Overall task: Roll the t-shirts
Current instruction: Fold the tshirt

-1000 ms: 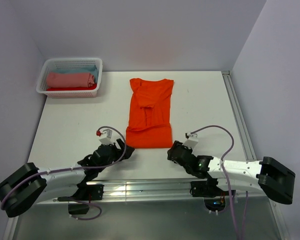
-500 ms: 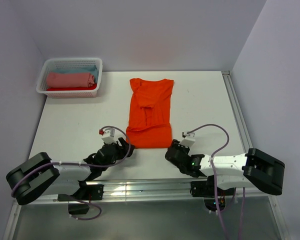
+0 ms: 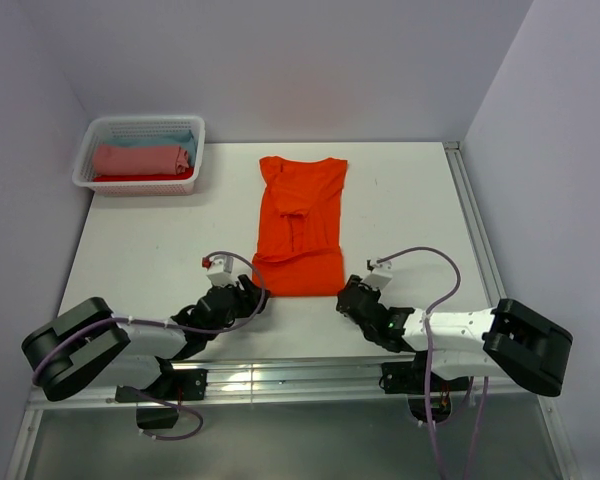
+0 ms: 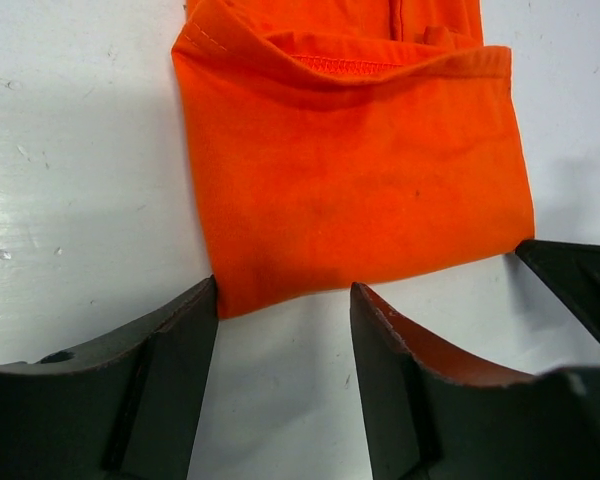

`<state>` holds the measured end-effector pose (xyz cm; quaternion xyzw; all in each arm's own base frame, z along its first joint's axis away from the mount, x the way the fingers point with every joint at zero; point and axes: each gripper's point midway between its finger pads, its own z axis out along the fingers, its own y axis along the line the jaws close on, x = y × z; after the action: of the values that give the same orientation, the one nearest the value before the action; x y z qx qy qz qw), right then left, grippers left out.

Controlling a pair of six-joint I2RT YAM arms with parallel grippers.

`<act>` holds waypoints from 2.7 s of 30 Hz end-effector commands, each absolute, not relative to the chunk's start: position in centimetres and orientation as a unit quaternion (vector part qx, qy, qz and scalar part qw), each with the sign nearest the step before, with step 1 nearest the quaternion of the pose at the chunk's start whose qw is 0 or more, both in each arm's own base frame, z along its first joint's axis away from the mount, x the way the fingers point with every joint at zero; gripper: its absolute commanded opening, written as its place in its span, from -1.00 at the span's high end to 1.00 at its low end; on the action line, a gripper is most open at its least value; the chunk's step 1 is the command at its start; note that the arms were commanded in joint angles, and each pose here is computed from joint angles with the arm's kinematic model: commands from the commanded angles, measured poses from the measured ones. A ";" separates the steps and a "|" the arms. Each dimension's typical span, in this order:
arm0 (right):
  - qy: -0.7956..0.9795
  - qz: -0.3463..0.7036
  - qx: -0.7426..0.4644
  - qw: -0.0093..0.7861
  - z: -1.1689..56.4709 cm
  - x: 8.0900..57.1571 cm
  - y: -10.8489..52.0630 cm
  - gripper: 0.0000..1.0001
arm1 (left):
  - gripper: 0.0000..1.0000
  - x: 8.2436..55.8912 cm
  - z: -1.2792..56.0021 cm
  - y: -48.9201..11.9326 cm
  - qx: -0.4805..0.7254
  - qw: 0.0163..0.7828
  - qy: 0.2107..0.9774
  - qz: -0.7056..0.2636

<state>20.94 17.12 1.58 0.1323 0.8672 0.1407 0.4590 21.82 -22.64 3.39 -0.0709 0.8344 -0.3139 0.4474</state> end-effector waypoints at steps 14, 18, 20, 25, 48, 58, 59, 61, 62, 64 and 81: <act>0.881 0.121 0.107 0.445 0.4 21.5 17.5 0.44 | 0.15 20.3 -0.1 -21.2 -0.042 0.406 0.868 -0.284; 0.884 0.119 0.107 0.439 0.4 21.5 17.7 0.97 | 0.90 20.5 -0.1 -21.4 -0.042 0.402 0.872 -0.277; 0.886 0.116 0.112 0.435 0.3 21.3 17.6 1.00 | 0.99 20.4 -0.4 -21.2 -0.042 0.394 0.879 -0.265; 0.895 0.106 0.131 0.412 -0.4 20.0 17.2 1.00 | 0.99 20.1 -0.1 -21.4 -0.040 0.380 0.886 -0.264; 0.883 0.115 0.182 0.417 6.6 18.5 16.0 1.00 | 0.99 24.1 11.2 -21.7 -0.029 0.362 0.882 -0.300; 0.900 0.136 0.205 0.359 1.9 15.9 15.0 1.00 | 0.99 19.5 5.6 -21.9 -0.049 0.292 0.884 -0.362; 0.903 0.131 0.202 0.357 1.7 15.9 14.9 1.00 | 0.99 18.8 4.6 -21.6 -0.050 0.282 0.888 -0.360; 0.903 0.125 0.200 0.360 2.1 16.1 15.0 1.00 | 0.99 18.4 4.3 -21.3 -0.052 0.278 0.892 -0.354; 0.904 0.119 0.193 0.362 2.2 16.1 14.9 1.00 | 0.99 18.3 4.4 -21.2 -0.052 0.277 0.892 -0.353; 0.905 0.114 0.187 0.366 2.8 16.4 15.1 1.00 | 0.99 18.2 4.9 -21.1 -0.053 0.281 0.891 -0.353; 0.905 0.140 0.138 0.377 8.4 17.6 15.8 1.00 | 0.99 21.4 10.5 -21.8 -0.039 0.300 0.897 -0.323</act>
<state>16.71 16.23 6.66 0.1598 0.9059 0.1453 0.3644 20.08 -21.90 9.00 -0.0485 0.8985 -0.3341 0.2806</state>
